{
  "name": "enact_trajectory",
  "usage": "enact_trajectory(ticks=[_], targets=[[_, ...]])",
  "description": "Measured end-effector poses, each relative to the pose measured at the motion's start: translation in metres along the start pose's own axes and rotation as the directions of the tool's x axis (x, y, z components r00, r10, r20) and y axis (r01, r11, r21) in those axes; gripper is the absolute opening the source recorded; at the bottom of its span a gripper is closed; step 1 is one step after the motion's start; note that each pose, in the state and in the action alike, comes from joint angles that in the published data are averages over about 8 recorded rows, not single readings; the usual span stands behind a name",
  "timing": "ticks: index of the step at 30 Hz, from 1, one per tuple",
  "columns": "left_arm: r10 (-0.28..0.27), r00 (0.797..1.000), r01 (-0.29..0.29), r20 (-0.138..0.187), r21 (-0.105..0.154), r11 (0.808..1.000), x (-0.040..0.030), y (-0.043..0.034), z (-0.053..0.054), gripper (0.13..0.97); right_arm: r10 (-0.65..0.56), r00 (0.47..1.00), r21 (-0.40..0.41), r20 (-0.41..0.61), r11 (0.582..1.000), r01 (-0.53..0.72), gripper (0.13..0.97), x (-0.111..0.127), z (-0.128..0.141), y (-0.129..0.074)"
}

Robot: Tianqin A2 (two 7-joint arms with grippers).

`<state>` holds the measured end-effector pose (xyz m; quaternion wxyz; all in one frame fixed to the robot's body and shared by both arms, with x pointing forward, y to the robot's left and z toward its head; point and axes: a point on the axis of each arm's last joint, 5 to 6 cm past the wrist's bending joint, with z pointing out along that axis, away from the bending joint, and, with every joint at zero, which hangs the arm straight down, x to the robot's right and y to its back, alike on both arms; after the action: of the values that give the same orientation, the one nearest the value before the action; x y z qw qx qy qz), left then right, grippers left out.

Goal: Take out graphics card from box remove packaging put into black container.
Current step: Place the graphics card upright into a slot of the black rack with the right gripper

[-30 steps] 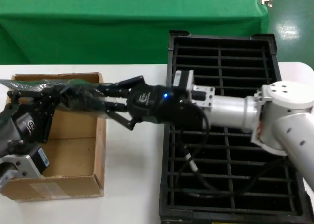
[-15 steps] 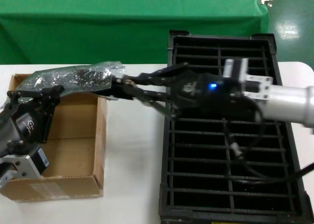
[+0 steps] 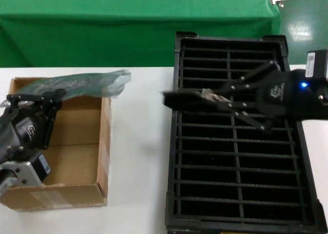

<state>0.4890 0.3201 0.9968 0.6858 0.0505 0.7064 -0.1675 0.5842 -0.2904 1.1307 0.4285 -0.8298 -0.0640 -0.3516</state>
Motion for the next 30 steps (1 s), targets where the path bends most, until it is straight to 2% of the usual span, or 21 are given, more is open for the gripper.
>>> enact_trajectory(ticks=[4,7,15,23,30], targets=[[0.0,1.0,0.0,0.0,0.0,1.0,0.0,0.0,0.0,0.139,0.002,0.998,-0.148,0.055,0.989,0.006,0.189,0.002,-0.014,-0.026],[0.0,1.0,0.0,0.0,0.0,1.0,0.0,0.0,0.0,0.139,0.02,0.995,-0.252,0.1,0.968,0.006,0.189,0.005,-0.013,-0.048],[0.0,1.0,0.0,0.0,0.0,1.0,0.0,0.0,0.0,0.139,0.089,0.977,-0.468,0.196,0.883,0.014,0.189,0.014,0.019,-0.106],[0.0,1.0,0.0,0.0,0.0,1.0,0.0,0.0,0.0,0.139,0.123,0.957,-0.574,0.261,0.817,0.051,0.189,0.018,0.055,-0.136],[0.0,1.0,0.0,0.0,0.0,1.0,0.0,0.0,0.0,0.139,0.143,0.944,-0.595,0.298,0.801,0.067,0.189,0.012,0.075,-0.144]])
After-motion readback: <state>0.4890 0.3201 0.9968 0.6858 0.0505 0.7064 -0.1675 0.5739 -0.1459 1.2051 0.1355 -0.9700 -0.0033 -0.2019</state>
